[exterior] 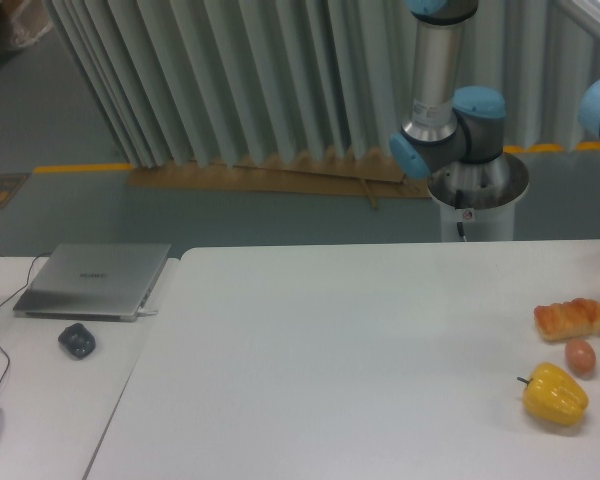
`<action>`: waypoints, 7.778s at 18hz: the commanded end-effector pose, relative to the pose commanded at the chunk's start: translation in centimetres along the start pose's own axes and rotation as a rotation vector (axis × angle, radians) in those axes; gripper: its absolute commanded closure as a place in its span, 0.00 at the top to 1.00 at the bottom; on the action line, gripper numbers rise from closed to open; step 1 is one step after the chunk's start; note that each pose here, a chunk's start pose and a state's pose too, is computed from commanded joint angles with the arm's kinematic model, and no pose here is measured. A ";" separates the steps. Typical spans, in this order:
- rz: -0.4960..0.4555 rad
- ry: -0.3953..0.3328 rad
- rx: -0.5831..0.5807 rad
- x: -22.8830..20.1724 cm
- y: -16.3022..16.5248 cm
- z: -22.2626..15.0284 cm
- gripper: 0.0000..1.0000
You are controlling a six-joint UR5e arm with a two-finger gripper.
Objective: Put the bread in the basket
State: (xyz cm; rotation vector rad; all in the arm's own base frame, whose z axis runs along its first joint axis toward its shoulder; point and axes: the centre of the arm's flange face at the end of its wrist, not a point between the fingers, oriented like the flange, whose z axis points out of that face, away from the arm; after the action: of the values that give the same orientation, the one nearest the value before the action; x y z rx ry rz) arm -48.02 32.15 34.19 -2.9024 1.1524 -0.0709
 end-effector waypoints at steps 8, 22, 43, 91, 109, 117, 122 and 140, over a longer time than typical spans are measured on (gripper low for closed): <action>0.000 0.008 0.008 0.1 -0.3 0.7 1.00; -0.021 0.049 0.019 0.2 -1.9 2.0 1.00; -0.055 0.045 0.006 0.0 -4.1 4.1 1.00; -0.016 0.066 -0.022 0.7 -7.6 8.2 1.00; 0.011 0.084 -0.113 0.6 -8.2 8.0 0.42; 0.012 0.076 -0.116 0.4 -7.8 7.5 0.27; 0.003 0.061 -0.121 0.2 -7.0 6.2 0.27; 0.084 0.083 -0.098 3.4 -2.1 -1.8 0.27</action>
State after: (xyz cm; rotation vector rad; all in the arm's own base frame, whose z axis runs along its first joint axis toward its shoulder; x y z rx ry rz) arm -44.18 31.35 36.23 -2.9565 1.3259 -0.1395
